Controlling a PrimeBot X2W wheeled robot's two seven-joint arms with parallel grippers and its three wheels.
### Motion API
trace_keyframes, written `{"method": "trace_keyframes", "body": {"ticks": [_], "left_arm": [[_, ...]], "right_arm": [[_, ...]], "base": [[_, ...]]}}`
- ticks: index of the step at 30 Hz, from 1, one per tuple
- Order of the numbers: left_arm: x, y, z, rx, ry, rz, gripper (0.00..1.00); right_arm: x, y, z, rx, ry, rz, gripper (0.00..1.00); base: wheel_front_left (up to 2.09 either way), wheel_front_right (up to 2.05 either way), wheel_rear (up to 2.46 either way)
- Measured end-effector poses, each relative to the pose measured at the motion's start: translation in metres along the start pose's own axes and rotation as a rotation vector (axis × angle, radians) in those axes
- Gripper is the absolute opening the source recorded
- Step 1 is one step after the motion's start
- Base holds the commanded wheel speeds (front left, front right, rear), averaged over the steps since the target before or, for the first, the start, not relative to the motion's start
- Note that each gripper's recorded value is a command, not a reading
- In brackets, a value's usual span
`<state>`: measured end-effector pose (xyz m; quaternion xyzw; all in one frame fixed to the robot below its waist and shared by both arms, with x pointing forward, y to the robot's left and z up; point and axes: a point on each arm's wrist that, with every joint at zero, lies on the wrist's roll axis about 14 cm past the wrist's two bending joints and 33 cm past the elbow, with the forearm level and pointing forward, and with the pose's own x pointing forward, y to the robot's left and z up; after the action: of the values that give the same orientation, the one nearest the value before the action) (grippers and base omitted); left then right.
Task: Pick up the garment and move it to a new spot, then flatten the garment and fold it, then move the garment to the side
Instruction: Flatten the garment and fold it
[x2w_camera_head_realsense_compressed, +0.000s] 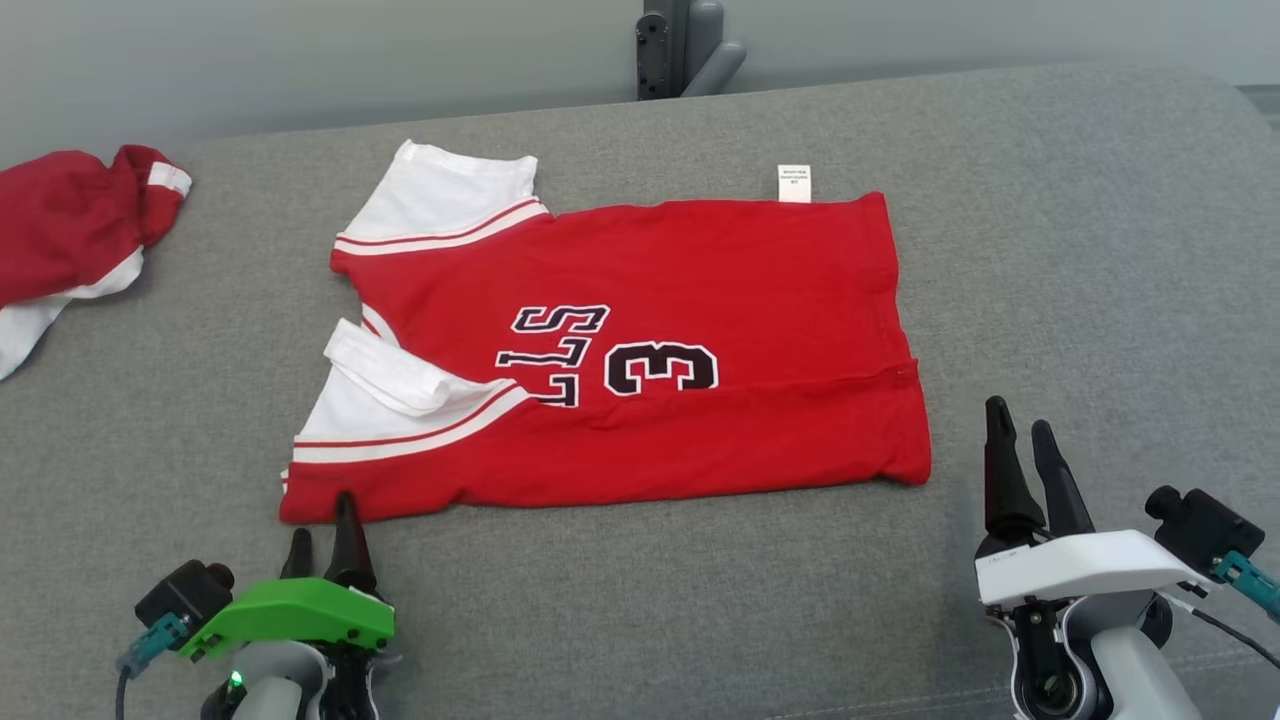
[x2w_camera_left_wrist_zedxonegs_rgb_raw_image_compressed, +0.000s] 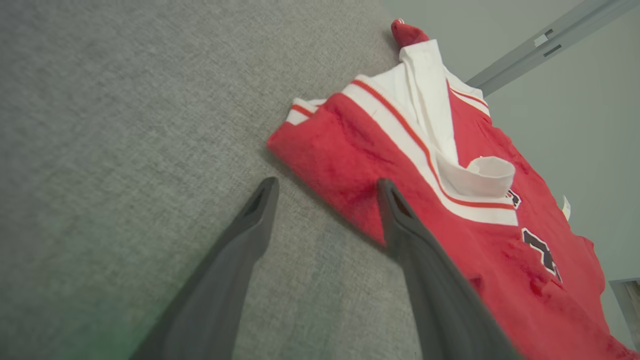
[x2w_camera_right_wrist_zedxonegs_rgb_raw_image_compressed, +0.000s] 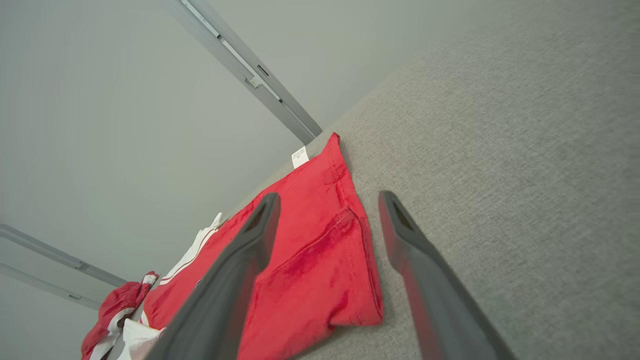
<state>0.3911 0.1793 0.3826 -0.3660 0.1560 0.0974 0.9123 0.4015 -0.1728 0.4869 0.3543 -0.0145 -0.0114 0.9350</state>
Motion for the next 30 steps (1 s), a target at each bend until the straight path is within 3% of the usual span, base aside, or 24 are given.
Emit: {"method": "trace_keyframes", "body": {"ticks": [6,7,8,9,10,24,30], "left_arm": [[0.017,-0.004,0.000,-0.029,0.005,0.013,1.00],[0.020,-0.006,-0.001,-0.028,0.008,0.011,0.70],[0.022,-0.007,-0.001,-0.032,0.008,0.011,0.48],[0.023,-0.007,-0.001,-0.034,0.006,0.011,0.20],[0.025,-0.008,0.001,-0.038,0.000,0.009,0.00],[0.014,-0.030,0.042,-0.063,-0.142,-0.092,0.00],[0.003,-0.038,0.045,-0.051,-0.156,-0.132,0.00]], "right_arm": [[-0.004,-0.015,0.005,-0.008,-0.012,-0.043,1.00],[-0.004,-0.017,0.005,-0.009,-0.012,-0.050,1.00],[-0.005,-0.020,0.005,-0.010,-0.013,-0.056,1.00],[-0.005,-0.021,0.006,-0.011,-0.013,-0.061,1.00],[-0.006,-0.023,0.005,-0.012,-0.012,-0.066,1.00],[-0.016,-0.044,-0.064,-0.050,0.223,-0.134,1.00],[0.001,-0.019,-0.083,-0.044,0.284,-0.066,1.00]], "base": [[0.00,0.00,0.00],[0.00,0.00,0.00],[0.00,0.00,0.00],[0.00,0.00,0.00],[0.00,0.00,0.00],[0.00,0.00,0.00],[0.00,0.00,0.00]]}}
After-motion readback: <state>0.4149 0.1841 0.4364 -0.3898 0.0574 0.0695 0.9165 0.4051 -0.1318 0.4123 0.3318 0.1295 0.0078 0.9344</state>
